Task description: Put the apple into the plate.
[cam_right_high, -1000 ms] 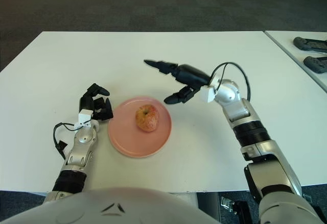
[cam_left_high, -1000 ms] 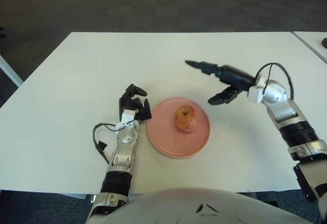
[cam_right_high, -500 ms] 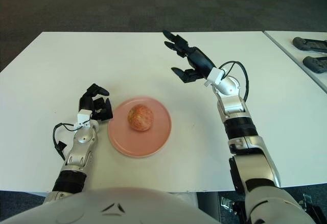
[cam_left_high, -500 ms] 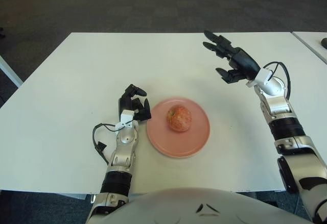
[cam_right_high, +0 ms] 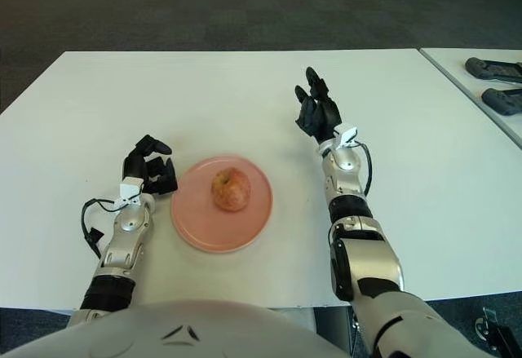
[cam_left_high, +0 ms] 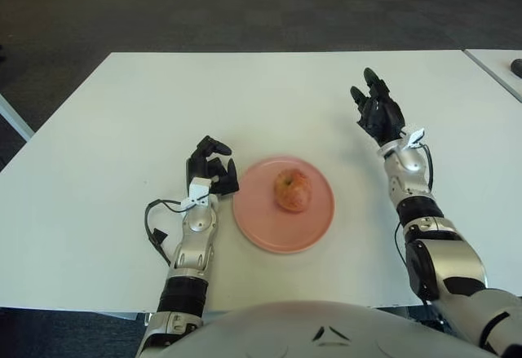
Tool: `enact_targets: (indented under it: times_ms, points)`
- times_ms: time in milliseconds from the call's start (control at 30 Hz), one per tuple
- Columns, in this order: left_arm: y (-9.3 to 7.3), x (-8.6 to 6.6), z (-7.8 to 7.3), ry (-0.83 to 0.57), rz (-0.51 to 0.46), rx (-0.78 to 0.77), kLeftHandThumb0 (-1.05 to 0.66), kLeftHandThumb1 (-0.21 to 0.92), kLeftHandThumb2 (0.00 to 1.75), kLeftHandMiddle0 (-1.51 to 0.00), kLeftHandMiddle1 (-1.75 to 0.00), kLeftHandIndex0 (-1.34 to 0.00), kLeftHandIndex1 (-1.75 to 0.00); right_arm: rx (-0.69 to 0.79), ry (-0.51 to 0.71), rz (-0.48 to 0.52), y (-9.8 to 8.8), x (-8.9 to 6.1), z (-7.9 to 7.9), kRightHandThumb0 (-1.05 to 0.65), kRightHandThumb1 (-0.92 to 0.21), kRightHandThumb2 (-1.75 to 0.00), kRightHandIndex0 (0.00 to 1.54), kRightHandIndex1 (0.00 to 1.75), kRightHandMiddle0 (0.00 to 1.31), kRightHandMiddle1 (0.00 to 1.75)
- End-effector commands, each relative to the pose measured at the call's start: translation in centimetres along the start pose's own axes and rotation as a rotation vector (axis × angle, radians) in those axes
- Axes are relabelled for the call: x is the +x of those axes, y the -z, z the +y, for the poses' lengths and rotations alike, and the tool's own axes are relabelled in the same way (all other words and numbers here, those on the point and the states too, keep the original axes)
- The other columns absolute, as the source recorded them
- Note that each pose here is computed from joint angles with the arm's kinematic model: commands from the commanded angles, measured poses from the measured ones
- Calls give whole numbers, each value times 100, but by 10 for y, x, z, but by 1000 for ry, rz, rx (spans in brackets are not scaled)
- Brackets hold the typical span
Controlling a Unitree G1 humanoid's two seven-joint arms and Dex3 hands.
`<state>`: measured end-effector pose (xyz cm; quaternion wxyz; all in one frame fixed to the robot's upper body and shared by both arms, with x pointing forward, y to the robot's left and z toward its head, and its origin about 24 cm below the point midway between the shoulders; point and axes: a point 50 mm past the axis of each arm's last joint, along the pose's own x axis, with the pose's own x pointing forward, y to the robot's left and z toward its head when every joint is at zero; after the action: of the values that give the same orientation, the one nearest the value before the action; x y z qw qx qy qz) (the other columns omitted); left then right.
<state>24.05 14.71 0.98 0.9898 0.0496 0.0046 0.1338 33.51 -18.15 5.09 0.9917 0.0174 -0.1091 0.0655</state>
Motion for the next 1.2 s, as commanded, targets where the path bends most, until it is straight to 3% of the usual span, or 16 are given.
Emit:
enact_targets:
  times_ms: [0, 400, 1167]
  points:
    - [0, -1, 2, 1, 3, 8, -53, 16, 150, -121, -175, -73, -175, 19, 14, 32, 8, -1, 9, -104, -92, -108, 0, 0, 0, 12]
    - [1, -1, 3, 5, 11, 6, -53, 16, 150, -121, -175, -73, -175, 25, 49, 145, 32, -14, 11, -98, -92, -107, 0, 0, 0, 8]
    - [0, -2, 3, -27, -13, -24, -53, 17, 150, -121, -175, -73, -175, -70, 4, 193, 50, -38, 21, -98, -92, -108, 0, 0, 0, 0]
